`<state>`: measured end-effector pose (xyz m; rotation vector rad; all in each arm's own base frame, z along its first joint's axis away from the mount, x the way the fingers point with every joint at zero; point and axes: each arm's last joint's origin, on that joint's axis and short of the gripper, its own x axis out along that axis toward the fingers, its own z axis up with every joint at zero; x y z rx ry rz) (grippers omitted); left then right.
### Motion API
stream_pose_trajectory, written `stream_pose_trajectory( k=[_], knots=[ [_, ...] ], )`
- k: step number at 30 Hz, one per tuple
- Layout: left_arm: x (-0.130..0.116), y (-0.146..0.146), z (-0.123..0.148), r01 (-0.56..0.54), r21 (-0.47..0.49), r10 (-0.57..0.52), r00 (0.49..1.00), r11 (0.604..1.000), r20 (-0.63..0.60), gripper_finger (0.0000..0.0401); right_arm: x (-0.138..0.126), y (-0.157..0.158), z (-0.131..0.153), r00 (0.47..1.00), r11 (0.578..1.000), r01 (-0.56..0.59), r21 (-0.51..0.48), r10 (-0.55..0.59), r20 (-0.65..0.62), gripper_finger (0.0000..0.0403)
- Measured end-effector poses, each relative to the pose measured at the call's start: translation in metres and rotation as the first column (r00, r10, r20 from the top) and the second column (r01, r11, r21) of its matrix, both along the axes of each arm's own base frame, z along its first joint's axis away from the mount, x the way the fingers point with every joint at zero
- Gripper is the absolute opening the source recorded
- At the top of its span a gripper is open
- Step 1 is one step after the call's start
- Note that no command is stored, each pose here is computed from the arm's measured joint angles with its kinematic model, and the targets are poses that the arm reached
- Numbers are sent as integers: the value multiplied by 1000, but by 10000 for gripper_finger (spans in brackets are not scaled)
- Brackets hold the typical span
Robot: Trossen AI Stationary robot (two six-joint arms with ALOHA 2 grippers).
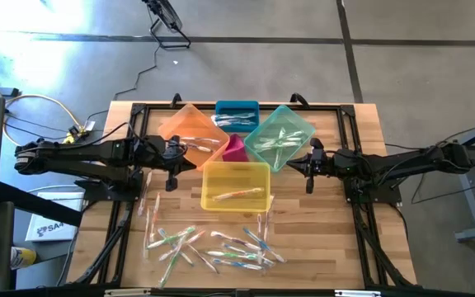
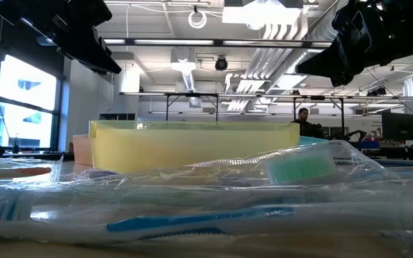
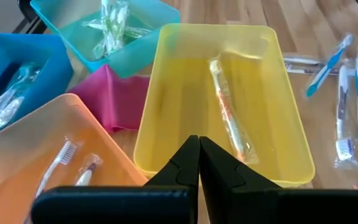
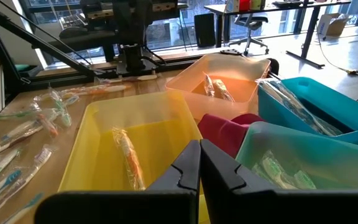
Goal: Pick & Place Toothbrushes
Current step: Put the blue toothbrush into the blue bin
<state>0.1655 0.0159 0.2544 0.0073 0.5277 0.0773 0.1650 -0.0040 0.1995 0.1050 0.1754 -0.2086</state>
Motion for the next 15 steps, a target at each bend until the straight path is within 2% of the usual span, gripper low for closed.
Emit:
stream_pose_trajectory(
  k=[9,15],
  knots=[
    [0,-1,0,-50,-149,52,999,988,6,6,0,0,0,1000,1000,0,0,0,0,3],
    [0,-1,0,-72,-195,74,997,978,6,6,0,0,0,1000,1000,0,0,0,0,3]
  ],
)
